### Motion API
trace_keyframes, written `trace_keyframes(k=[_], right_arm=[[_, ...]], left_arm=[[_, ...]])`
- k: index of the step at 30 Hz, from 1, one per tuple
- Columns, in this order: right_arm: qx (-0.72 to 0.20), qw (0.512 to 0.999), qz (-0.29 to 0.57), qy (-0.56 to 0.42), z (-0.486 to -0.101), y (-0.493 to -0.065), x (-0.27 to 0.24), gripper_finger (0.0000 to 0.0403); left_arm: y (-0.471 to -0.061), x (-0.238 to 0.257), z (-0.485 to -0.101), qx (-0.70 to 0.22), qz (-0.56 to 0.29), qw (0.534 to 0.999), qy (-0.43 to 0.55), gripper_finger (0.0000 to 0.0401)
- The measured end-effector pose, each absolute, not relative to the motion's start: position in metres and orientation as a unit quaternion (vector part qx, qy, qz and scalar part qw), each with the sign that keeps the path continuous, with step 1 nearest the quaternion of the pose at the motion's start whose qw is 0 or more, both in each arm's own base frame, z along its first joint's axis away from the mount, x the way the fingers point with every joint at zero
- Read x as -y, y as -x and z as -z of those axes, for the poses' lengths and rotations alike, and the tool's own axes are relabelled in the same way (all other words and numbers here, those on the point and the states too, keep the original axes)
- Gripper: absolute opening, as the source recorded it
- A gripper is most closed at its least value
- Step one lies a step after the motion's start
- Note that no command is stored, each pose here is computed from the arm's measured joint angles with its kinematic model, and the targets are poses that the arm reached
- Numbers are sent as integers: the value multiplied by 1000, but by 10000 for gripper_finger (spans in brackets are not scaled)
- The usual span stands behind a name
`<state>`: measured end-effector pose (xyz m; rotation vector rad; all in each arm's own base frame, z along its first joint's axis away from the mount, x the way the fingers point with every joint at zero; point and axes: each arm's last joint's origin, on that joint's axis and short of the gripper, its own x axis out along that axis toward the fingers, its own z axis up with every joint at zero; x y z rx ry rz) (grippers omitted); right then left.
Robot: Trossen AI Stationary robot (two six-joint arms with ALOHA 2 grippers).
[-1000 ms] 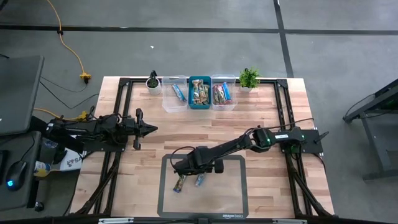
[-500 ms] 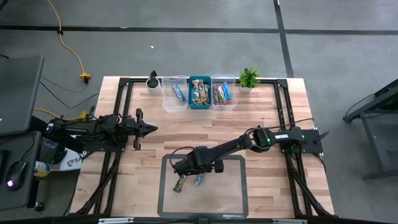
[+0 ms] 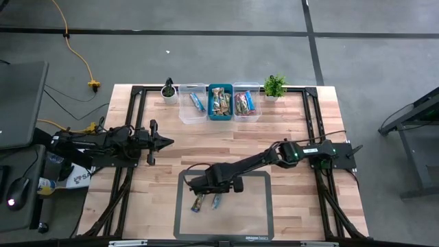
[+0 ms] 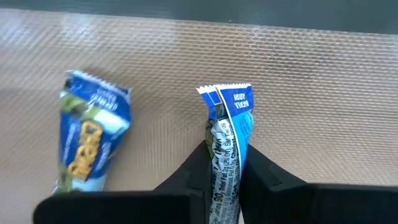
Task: Pick and place Granola Bars by type
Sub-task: Put the blue granola bar into the left transparent bin
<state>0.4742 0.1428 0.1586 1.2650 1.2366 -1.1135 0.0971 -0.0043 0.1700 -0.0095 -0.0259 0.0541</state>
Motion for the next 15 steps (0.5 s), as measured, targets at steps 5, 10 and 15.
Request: trace_keyframes(k=[5, 10, 15], right_arm=[[-500, 526, 446, -524, -173, -478, -143, 32], [-466, 571, 421, -529, -189, -482, -141, 31], [-437, 625, 395, -513, -208, -484, -140, 34]], left_arm=[[-97, 4, -170, 13, -27, 1000, 5, 1], [-97, 4, -170, 13, -27, 1000, 5, 1], [-97, 4, -170, 13, -27, 1000, 5, 1]])
